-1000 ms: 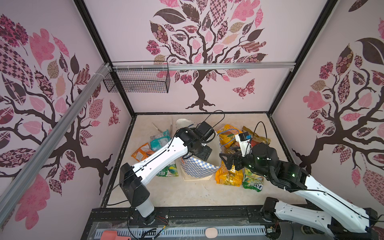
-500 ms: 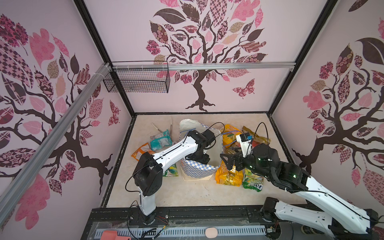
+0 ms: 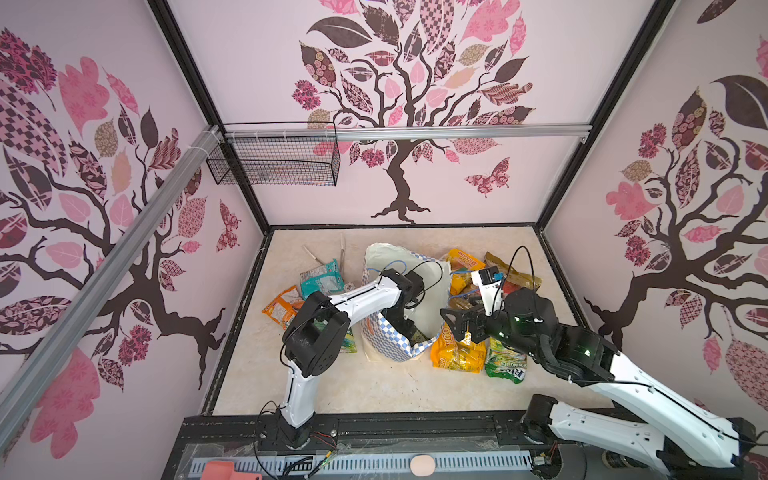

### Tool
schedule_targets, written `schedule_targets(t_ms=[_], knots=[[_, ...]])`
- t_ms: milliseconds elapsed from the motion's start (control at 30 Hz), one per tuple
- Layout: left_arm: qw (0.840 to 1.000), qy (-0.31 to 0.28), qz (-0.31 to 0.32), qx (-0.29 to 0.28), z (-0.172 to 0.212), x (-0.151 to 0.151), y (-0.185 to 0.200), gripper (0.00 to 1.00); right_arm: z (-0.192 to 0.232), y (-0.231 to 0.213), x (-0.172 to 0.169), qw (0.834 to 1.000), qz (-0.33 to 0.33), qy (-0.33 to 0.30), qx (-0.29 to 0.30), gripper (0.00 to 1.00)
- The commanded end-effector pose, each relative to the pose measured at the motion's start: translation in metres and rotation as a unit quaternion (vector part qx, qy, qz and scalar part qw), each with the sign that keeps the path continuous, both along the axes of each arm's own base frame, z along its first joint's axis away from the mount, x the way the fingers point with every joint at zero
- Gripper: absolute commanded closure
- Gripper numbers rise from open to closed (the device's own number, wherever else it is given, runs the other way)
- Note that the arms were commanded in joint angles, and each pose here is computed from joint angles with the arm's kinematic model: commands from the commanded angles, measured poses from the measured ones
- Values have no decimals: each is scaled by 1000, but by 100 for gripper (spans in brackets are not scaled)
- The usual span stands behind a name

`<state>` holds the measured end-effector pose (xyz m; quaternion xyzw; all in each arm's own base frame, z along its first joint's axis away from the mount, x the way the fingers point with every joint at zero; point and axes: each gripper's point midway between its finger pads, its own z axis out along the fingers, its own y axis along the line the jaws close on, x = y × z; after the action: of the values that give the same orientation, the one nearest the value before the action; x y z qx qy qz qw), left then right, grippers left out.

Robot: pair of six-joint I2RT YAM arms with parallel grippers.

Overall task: Take the snacks out of the paper bag
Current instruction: 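Close the left gripper on the green Spring Tea packet inside the bag, then lift the green packet up out of the bag with the left gripper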

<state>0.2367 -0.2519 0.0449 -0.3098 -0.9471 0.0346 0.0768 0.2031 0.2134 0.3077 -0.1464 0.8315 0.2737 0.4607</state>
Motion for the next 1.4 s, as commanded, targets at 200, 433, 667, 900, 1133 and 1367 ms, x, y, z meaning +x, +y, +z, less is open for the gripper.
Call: schedule_targets(t_ms=[200, 433, 667, 900, 1133, 1367], knots=[[1000, -2, 10, 4, -12, 2, 8, 73, 5, -2, 2, 1000, -10, -3, 4, 0], [999, -32, 20, -27, 13, 14, 2, 100, 5, -3, 2, 1000, -11, -3, 7, 0], [996, -64, 25, -49, 36, 22, -3, 100, 5, -4, 2, 1000, -13, -4, 7, 0], [992, -100, 28, -75, 67, 31, -9, 100, 5, -4, 2, 1000, -13, -4, 7, 0], [985, -144, 26, -89, 97, 42, -10, 100, 5, -2, 3, 1000, -11, -3, 6, 0], [975, -191, 26, -113, 135, 49, -9, 100, 3, 1, 6, 1000, -11, -1, 3, 0]])
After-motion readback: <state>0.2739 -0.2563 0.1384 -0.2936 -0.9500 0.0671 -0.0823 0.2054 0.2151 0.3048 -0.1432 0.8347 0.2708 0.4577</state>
